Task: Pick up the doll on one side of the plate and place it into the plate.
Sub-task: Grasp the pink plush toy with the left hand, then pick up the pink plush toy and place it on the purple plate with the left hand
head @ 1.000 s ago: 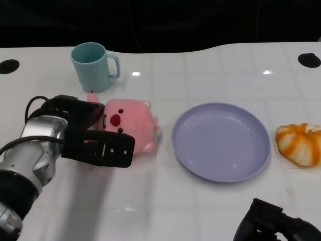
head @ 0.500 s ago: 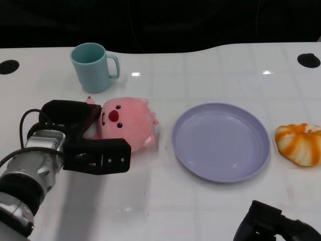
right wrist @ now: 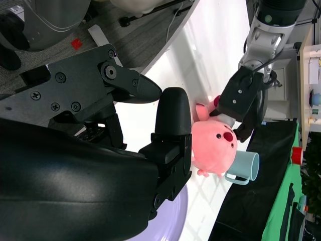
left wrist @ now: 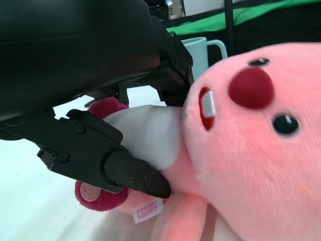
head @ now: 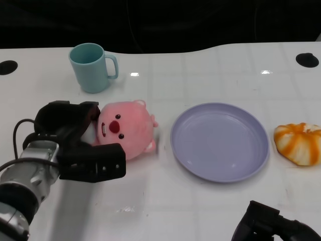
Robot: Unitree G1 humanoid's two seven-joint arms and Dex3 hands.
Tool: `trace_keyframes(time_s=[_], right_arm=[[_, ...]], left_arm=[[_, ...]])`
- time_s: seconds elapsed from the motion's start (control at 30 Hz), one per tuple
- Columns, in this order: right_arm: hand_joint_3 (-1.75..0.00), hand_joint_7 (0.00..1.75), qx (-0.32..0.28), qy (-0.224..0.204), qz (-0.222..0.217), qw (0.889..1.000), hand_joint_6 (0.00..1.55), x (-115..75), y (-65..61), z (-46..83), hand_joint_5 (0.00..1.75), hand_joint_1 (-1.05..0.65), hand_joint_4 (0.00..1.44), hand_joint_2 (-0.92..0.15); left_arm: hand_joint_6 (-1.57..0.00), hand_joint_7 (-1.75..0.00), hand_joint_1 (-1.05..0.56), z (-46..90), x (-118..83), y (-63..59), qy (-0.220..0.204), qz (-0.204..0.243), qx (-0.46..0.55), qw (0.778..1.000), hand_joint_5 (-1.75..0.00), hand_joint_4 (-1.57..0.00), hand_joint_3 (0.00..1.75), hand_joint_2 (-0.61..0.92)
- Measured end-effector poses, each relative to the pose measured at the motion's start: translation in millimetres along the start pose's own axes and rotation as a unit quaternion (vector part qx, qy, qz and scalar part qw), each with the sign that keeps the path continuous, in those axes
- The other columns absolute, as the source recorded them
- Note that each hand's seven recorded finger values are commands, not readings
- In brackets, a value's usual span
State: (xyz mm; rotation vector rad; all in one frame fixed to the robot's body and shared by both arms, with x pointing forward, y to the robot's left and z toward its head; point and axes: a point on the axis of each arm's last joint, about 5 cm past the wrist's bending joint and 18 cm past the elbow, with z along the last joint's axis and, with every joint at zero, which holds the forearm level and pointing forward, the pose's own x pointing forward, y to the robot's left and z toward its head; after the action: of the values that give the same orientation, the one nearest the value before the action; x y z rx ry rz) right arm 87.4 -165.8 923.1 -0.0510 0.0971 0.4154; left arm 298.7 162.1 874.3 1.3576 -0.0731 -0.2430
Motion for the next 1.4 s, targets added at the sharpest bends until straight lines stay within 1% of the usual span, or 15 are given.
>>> trace_keyframes(time_s=[0.1, 0.13, 0.17, 0.2, 0.27, 0.33, 0.47, 0.63, 0.7, 0.9, 1.0, 1.1, 1.17, 1.23, 1.4], right_arm=[[-0.82, 1.69, -0.002, -0.002, -0.001, 1.0, 0.44, 1.2, 0.8, 0.4, 1.75, -0.18, 0.65, -0.74], [-0.82, 1.69, -0.002, -0.003, 0.0, 1.0, 0.44, 1.7, 1.0, 0.6, 1.75, -0.18, 0.65, -0.74], [-0.82, 1.69, -0.002, -0.005, 0.0, 1.0, 0.44, 2.3, 1.1, 0.9, 1.75, -0.18, 0.65, -0.74], [-0.82, 1.69, -0.002, -0.006, 0.0, 1.0, 0.44, 2.8, 1.1, 1.1, 1.75, -0.18, 0.65, -0.74], [-0.82, 1.69, -0.002, -0.009, 0.0, 1.0, 0.45, 4.3, 1.3, 1.6, 1.75, -0.19, 0.65, -0.74], [-0.83, 1.69, -0.001, -0.011, -0.002, 1.0, 0.45, 5.7, 1.3, 1.8, 1.75, -0.19, 0.66, -0.74], [-0.84, 1.7, -0.002, -0.014, -0.002, 1.0, 0.46, 9.2, 1.0, 2.2, 1.75, -0.19, 0.68, -0.73], [-0.86, 1.71, 0.0, -0.015, -0.002, 1.0, 0.45, 11.0, 2.0, 2.5, 1.75, -0.17, 0.68, -0.73], [-0.87, 1.71, 0.002, -0.015, -0.001, 1.0, 0.45, 11.7, 2.9, 2.5, 1.75, -0.17, 0.68, -0.72], [-0.87, 1.7, 0.006, -0.008, -0.003, 1.0, 0.45, 12.6, 3.7, 1.9, 1.75, -0.17, 0.67, -0.72], [-0.87, 1.7, 0.005, -0.008, -0.003, 1.0, 0.45, 13.6, 3.4, 2.4, 1.75, -0.18, 0.68, -0.72], [-0.86, 1.69, 0.002, -0.011, -0.002, 1.0, 0.45, 14.8, 2.8, 3.2, 1.75, -0.18, 0.68, -0.72], [-0.86, 1.69, 0.002, -0.011, -0.002, 1.0, 0.45, 15.1, 2.5, 3.0, 1.75, -0.18, 0.68, -0.73], [-0.85, 1.68, 0.002, -0.009, -0.002, 1.0, 0.45, 14.9, 2.2, 2.7, 1.75, -0.17, 0.67, -0.73], [-0.84, 1.67, 0.002, -0.006, -0.001, 1.0, 0.45, 14.1, 2.2, 2.2, 1.75, -0.16, 0.66, -0.75]], left_arm=[[-0.63, -1.75, -0.19, -1.7, -4, -0.9, 0.003, 0.014, -0.038, 0.999, -1.75, -0.84, 0.34, 0.89], [-0.63, -1.75, -0.18, -2.3, -5, -0.7, 0.005, 0.017, -0.05, 0.999, -1.75, -0.84, 0.46, 0.83], [-0.65, -1.75, -0.18, -2.7, -6, -0.1, 0.006, 0.018, -0.062, 0.998, -1.75, -0.85, 0.66, 0.74], [-0.65, -1.75, -0.18, -3.1, -7, 0.7, 0.007, 0.018, -0.07, 0.997, -1.75, -0.86, 0.74, 0.7], [-0.67, -1.75, -0.18, -4.3, -9, 3.4, 0.004, 0.02, -0.088, 0.996, -1.75, -0.87, 0.83, 0.66], [-0.67, -1.75, -0.17, -3.7, -11, 6.4, -0.002, 0.022, -0.099, 0.995, -1.75, -0.87, 0.86, 0.64], [-0.68, -1.75, -0.16, -1.9, -12, 17.2, -0.011, 0.028, -0.103, 0.994, -1.75, -0.88, 0.92, 0.59], [-0.69, -1.75, -0.15, 1.1, -11, 30.9, -0.012, 0.041, -0.117, 0.992, -1.75, -0.88, 0.94, 0.58], [-0.71, -1.75, -0.15, 1.7, -12, 33.6, -0.015, 0.045, -0.125, 0.991, -1.75, -0.9, 0.95, 0.55], [-0.75, -1.75, -0.15, 6.1, -17, 38.2, -0.031, 0.053, -0.139, 0.988, -1.75, -0.91, 1.14, 0.49], [-0.75, -1.75, -0.16, 12.8, -18, 45.4, -0.041, 0.062, -0.146, 0.986, -1.75, -0.92, 1.17, 0.49], [-0.76, -1.75, -0.17, 24.8, -17, 51.0, -0.054, 0.063, -0.163, 0.983, -1.75, -0.92, 1.2, 0.47], [-0.77, -1.75, -0.17, 33.6, -15, 51.8, -0.065, 0.063, -0.175, 0.98, -1.75, -0.94, 1.3, 0.42], [-0.78, -1.75, -0.17, 43.5, -12, 51.9, -0.078, 0.064, -0.184, 0.978, -1.75, -0.95, 1.34, 0.4], [-0.76, -1.75, -0.18, 66.2, -3, 54.0, -0.106, 0.062, -0.187, 0.975, -1.75, -0.95, 1.3, 0.37]])
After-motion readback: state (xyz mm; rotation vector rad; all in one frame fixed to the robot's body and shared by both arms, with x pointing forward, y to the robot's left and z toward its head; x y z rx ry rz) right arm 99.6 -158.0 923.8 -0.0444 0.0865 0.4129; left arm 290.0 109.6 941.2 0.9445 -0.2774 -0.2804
